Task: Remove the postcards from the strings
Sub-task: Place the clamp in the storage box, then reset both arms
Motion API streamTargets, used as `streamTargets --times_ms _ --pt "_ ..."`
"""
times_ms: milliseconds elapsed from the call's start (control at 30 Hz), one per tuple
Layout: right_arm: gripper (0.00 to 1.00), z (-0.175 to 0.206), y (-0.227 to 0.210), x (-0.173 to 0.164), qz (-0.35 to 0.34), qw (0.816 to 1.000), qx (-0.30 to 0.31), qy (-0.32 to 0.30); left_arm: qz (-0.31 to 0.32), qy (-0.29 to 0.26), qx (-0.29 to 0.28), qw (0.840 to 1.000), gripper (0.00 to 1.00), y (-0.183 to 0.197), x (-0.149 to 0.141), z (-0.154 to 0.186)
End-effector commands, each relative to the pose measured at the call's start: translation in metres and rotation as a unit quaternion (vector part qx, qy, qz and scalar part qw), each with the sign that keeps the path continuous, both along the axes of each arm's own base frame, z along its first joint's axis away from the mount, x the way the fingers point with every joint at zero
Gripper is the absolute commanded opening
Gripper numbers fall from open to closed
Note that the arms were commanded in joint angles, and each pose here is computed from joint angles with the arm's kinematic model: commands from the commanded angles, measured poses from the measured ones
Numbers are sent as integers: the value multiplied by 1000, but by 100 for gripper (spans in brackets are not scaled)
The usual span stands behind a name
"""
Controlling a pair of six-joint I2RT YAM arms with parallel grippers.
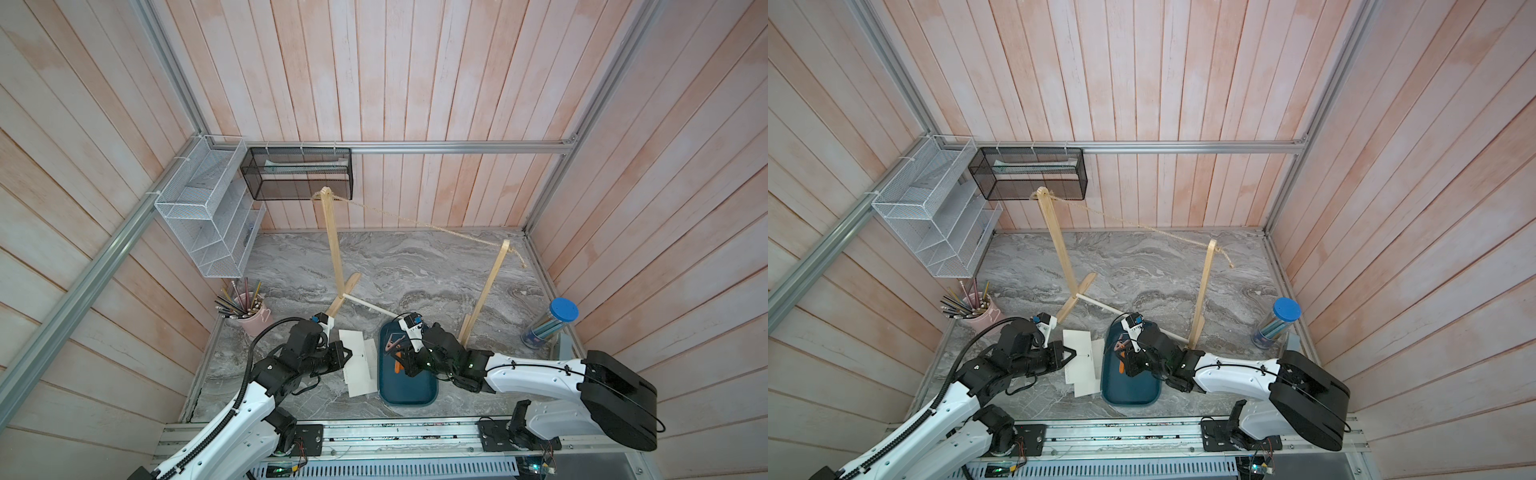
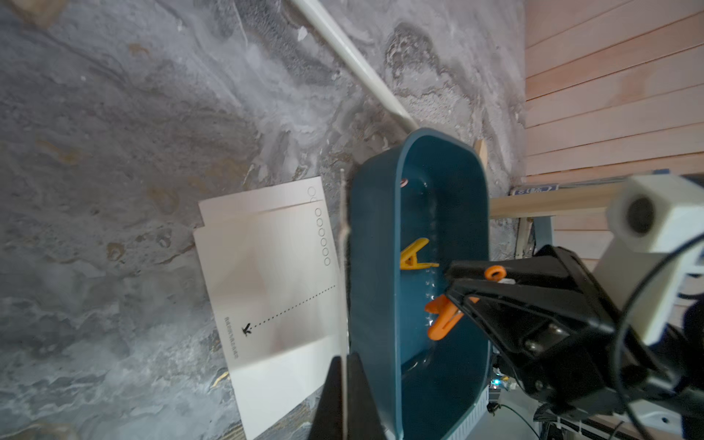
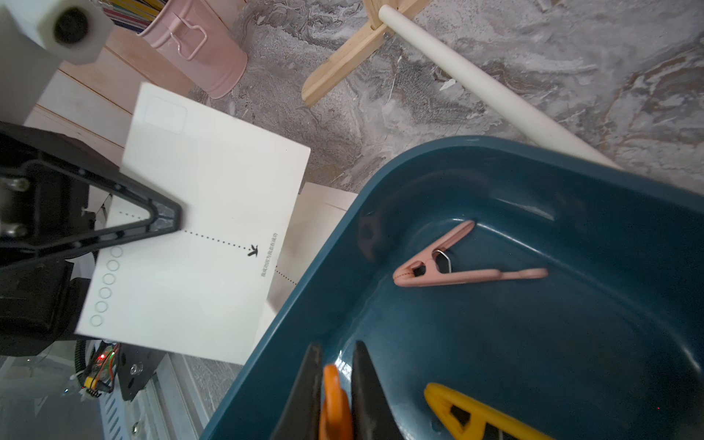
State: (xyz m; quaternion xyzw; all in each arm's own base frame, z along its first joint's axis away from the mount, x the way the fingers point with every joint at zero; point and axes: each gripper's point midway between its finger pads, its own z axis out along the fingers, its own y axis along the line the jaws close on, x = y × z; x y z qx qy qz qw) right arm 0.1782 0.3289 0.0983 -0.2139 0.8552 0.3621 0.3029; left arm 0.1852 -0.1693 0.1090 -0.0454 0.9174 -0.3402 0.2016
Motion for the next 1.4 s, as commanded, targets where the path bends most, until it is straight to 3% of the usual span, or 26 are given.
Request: streamTargets --times_ms 0,200,267,433,533,900,1100,1367 --pt "0 6 1 2 -4 1000 8 -6 -2 14 14 1000 0 2 -3 -9" --pt "0 3 2 4 -5 1000 6 -5 -14 10 -5 1000 0 -6 -1 -13" --pt "16 2 3 5 -5 1000 3 -5 -13 8 -13 1000 1 -9 1 -15" --pt "51 1 -4 13 -31 999 -26 -11 4 5 -6 1000 41 -6 8 -19" --pt "60 10 -14 20 -59 997 -34 -21 29 -15 11 999 49 2 16 -7" --pt "68 63 -54 35 -136 987 -57 -61 102 -70 62 990 52 33 33 38" --pt "69 63 -98 26 -191 978 -75 -18 123 -95 84 984 53 39 49 45" --pt "69 40 -160 11 -301 949 -67 69 145 -115 91 978 55 47 65 49"
